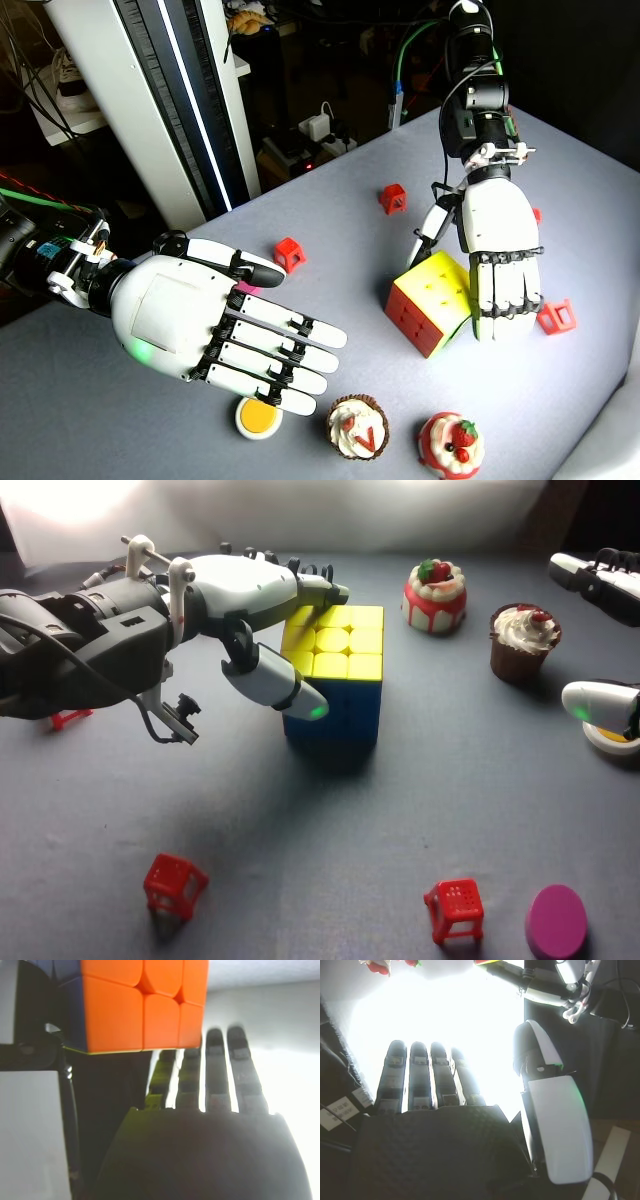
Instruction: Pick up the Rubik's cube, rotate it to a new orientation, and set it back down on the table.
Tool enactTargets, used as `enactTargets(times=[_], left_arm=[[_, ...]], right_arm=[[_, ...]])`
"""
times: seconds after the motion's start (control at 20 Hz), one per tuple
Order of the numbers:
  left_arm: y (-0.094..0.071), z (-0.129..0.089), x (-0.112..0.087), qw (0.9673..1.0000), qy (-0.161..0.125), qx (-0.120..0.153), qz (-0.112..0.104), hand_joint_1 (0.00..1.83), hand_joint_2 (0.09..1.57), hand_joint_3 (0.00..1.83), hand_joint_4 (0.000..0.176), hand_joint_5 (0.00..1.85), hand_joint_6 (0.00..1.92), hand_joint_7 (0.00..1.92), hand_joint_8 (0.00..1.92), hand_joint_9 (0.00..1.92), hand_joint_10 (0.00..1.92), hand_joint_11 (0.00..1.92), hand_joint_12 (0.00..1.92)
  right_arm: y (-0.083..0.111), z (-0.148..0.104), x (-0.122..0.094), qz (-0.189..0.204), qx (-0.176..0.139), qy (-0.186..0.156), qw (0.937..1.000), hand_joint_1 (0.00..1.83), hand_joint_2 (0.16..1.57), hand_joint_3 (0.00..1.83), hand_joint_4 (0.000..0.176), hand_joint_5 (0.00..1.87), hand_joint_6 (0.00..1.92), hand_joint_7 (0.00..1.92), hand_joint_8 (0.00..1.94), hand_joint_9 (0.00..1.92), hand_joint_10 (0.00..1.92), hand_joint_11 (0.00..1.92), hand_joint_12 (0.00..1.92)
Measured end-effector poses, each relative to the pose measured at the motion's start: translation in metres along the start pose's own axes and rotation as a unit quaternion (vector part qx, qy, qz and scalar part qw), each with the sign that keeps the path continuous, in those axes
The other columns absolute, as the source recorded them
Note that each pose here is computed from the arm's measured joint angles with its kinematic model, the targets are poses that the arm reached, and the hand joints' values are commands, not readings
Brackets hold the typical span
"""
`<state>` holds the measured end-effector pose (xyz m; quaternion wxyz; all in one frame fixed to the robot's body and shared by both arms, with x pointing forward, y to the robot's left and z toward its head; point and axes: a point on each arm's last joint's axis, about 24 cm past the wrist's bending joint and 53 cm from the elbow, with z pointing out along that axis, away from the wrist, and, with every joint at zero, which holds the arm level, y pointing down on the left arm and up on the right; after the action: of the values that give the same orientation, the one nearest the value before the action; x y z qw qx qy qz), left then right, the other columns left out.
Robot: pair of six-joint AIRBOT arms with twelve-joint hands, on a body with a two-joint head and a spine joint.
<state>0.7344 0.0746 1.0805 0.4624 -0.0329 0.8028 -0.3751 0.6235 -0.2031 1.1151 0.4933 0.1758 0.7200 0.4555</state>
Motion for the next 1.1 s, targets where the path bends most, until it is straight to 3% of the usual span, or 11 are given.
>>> enactTargets(times=[0.1,0.15,0.4,0.5,0.7,0.75,0.9,0.95,1.0,1.05,1.1], left_arm=[[-0.004,0.000,-0.004,1.0000,-0.006,0.006,-0.001,0.88,1.05,0.00,0.000,0.72,0.10,0.50,1.22,0.42,1.68,0.38,1.92],[-0.006,0.000,-0.004,0.9999,-0.006,0.008,-0.001,0.92,1.04,0.00,0.000,0.79,0.13,0.50,1.33,0.43,1.74,0.42,1.92],[-0.008,-0.007,-0.006,0.9999,-0.006,0.012,0.010,0.95,1.09,0.01,0.000,0.55,1.11,0.52,1.45,0.51,1.71,0.55,1.92],[-0.010,-0.009,-0.009,0.9998,-0.010,0.016,0.011,1.03,1.26,0.02,0.000,0.69,1.46,0.52,1.77,0.55,1.91,0.72,1.92],[-0.018,-0.015,-0.014,0.9991,-0.022,0.033,0.012,1.16,1.31,0.02,0.000,0.63,1.28,0.64,1.84,0.77,1.92,0.94,1.92],[-0.018,-0.017,-0.016,0.9989,-0.026,0.038,0.011,1.16,1.30,0.01,0.000,0.63,1.45,0.65,1.64,0.84,1.92,0.99,1.92],[-0.022,-0.025,-0.019,0.9979,-0.034,0.055,-0.001,1.16,1.30,0.00,0.000,0.66,1.32,0.67,1.74,0.71,1.92,0.83,1.92],[-0.024,-0.027,-0.021,0.9974,-0.038,0.061,-0.003,1.10,1.07,0.60,0.000,0.62,1.65,0.64,1.87,0.85,1.92,0.94,1.92],[-0.027,-0.030,-0.024,0.9966,-0.044,0.069,-0.001,1.02,1.01,0.75,0.000,0.62,1.78,0.80,1.91,0.94,1.92,1.07,1.92],[-0.033,-0.034,-0.030,0.9950,-0.054,0.083,-0.006,1.28,1.03,0.34,0.000,0.89,1.92,0.98,1.92,1.09,1.92,1.25,1.92],[-0.037,-0.037,-0.032,0.9937,-0.060,0.094,-0.013,1.28,1.03,0.34,0.000,0.89,1.92,0.98,1.92,1.09,1.92,1.25,1.92]], right_arm=[[-0.001,-0.001,0.000,0.000,0.001,0.001,1.0000,0.58,1.26,0.00,0.000,0.00,0.00,0.00,0.00,0.00,0.00,0.00,0.00],[-0.001,-0.001,0.000,-0.001,0.001,0.001,1.0000,0.55,1.25,0.00,0.000,0.00,0.00,0.00,0.00,0.00,0.00,0.00,0.00],[-0.002,-0.001,0.001,-0.001,0.002,0.001,1.0000,0.52,1.26,0.00,0.000,0.00,0.00,0.00,0.00,0.00,0.00,0.00,0.00],[0.001,-0.001,0.000,-0.005,-0.004,0.000,1.0000,0.46,1.30,0.02,0.000,0.00,0.00,0.00,0.00,0.00,0.00,0.00,0.00],[0.010,-0.001,-0.001,-0.019,-0.026,0.002,0.9995,0.25,1.41,0.00,0.000,0.00,0.00,0.00,0.00,0.00,0.00,0.00,0.50],[0.014,-0.001,-0.003,-0.022,-0.034,-0.001,0.9992,0.17,1.41,0.00,0.000,0.00,0.00,0.00,0.00,0.00,0.00,0.00,0.61],[0.022,-0.001,-0.008,-0.034,-0.054,-0.005,0.9980,0.13,1.42,0.00,0.000,0.00,0.00,0.00,0.00,0.00,0.00,0.00,0.65],[0.024,-0.001,-0.010,-0.034,-0.059,-0.010,0.9976,0.07,1.43,0.00,0.000,0.00,0.00,0.00,0.00,0.00,0.00,0.00,0.65],[0.026,-0.001,-0.012,-0.037,-0.066,-0.012,0.9970,0.04,1.43,0.00,0.000,0.00,0.00,0.00,0.00,0.00,0.00,0.00,0.80],[0.027,0.000,-0.014,-0.038,-0.072,-0.016,0.9965,0.00,1.49,0.01,0.000,0.00,0.00,0.00,0.00,0.00,0.00,0.00,0.43],[0.028,0.002,-0.014,-0.043,-0.079,-0.016,0.9958,0.00,1.49,0.01,0.000,0.00,0.00,0.00,0.00,0.00,0.00,0.00,0.43]])
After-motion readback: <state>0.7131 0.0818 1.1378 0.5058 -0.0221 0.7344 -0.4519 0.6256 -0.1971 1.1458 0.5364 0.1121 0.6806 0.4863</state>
